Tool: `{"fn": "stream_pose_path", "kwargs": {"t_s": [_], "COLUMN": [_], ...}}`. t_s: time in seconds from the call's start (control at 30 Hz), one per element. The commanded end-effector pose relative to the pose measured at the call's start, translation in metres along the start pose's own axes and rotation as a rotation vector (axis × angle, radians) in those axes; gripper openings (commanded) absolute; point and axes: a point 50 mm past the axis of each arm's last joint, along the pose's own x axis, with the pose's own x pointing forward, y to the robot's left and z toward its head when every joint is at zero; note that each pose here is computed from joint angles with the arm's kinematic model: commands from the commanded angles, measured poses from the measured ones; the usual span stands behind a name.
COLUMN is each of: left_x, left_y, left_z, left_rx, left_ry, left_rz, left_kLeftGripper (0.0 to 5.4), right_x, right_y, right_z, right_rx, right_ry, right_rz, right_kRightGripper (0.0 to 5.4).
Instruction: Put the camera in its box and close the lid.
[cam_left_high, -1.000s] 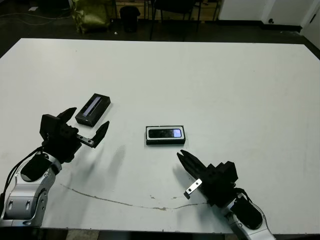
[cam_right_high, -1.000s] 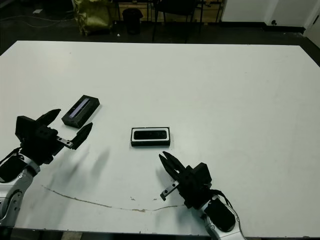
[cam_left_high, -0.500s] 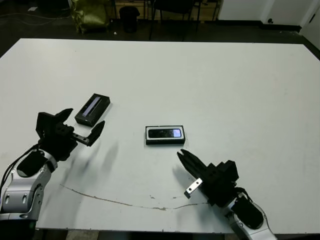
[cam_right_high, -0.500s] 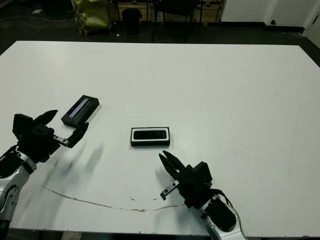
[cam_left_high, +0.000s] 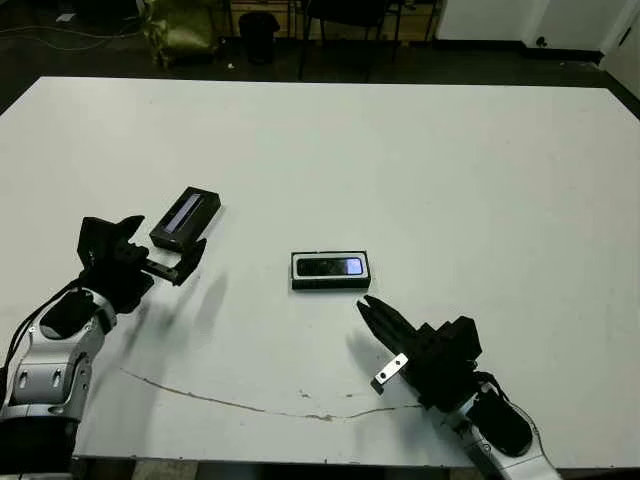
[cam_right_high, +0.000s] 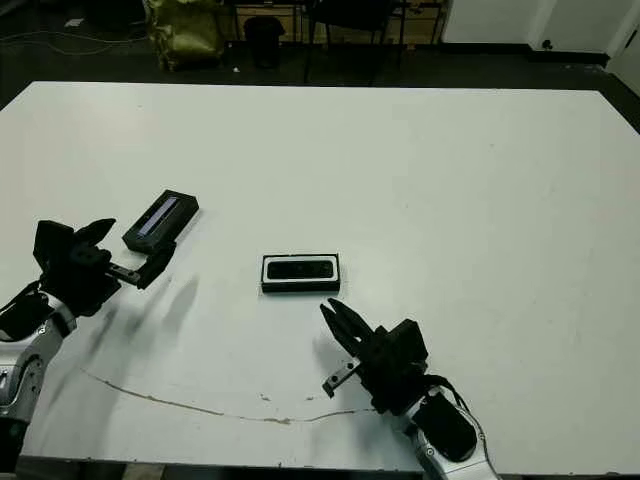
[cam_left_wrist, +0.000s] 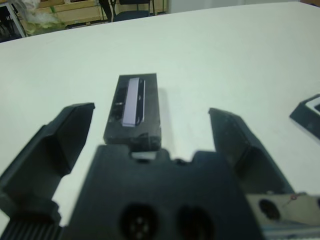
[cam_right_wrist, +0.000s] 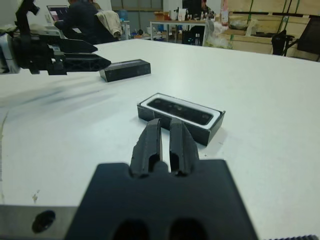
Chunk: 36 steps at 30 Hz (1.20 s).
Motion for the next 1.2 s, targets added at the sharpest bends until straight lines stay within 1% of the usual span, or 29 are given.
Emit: {"fn": "stream_pose_path", "kwargs": {"t_s": [0.03,0.17,0.27,0.4,0.47,0.53,0.67,0.77,0.9,0.93,1.03,1.13,1.2], "left_x": [0.003,0.004,0.005,0.008,0.009,0.011,0.013,0.014,0.015,0.015,0.015,0.016,0.016], "left_y": [0.001,0.003,0.005,0.008,0.009,0.010,0.013,0.014,0.016,0.017,0.019,0.021,0.021], "left_z": [-0.006,-0.009,-0.012,-0.015,-0.017,-0.020,-0.024,-0.027,-0.031,-0.032,-0.034,-0.037,-0.039], "left_rx": [-0.001,0.013,0.002,-0.007,-0.016,-0.022,-0.025,-0.020,-0.048,-0.055,-0.039,-0.067,-0.074], "left_ry": [0.026,0.032,0.044,0.061,0.066,0.074,0.092,0.101,0.116,0.125,0.139,0.148,0.154], "left_rz": [0.002,0.014,0.016,0.016,0.019,0.019,0.023,0.025,0.045,0.053,0.060,0.065,0.061], "left_kLeftGripper": [5.38,5.38,5.38,5.38,5.38,5.38,5.38,5.38,5.38,5.38,5.38,5.38,5.38], "right_x": [-0.003,-0.003,-0.003,-0.003,-0.003,-0.002,-0.003,-0.002,-0.003,-0.003,-0.003,-0.003,-0.004], "right_y": [-0.003,-0.002,-0.002,-0.002,-0.002,-0.002,-0.001,-0.002,-0.002,-0.002,-0.002,-0.001,0.000], "right_z": [-0.004,-0.006,-0.006,-0.006,-0.006,-0.006,-0.004,-0.008,-0.010,-0.010,-0.013,-0.013,-0.011], "right_rx": [0.001,0.026,0.003,-0.001,0.001,0.025,-0.003,-0.006,0.016,-0.001,-0.001,-0.033,-0.031], "right_ry": [0.028,0.029,0.030,0.033,0.026,0.003,0.016,0.005,0.017,0.020,0.015,0.029,0.031], "right_rz": [-0.008,-0.010,-0.014,-0.011,-0.007,-0.004,-0.005,-0.002,-0.003,0.000,0.006,0.008,0.014], "right_kRightGripper": [0.00,0.00,0.00,0.00,0.00,0.00,0.00,0.00,0.00,0.00,0.00,0.00,0.00]}}
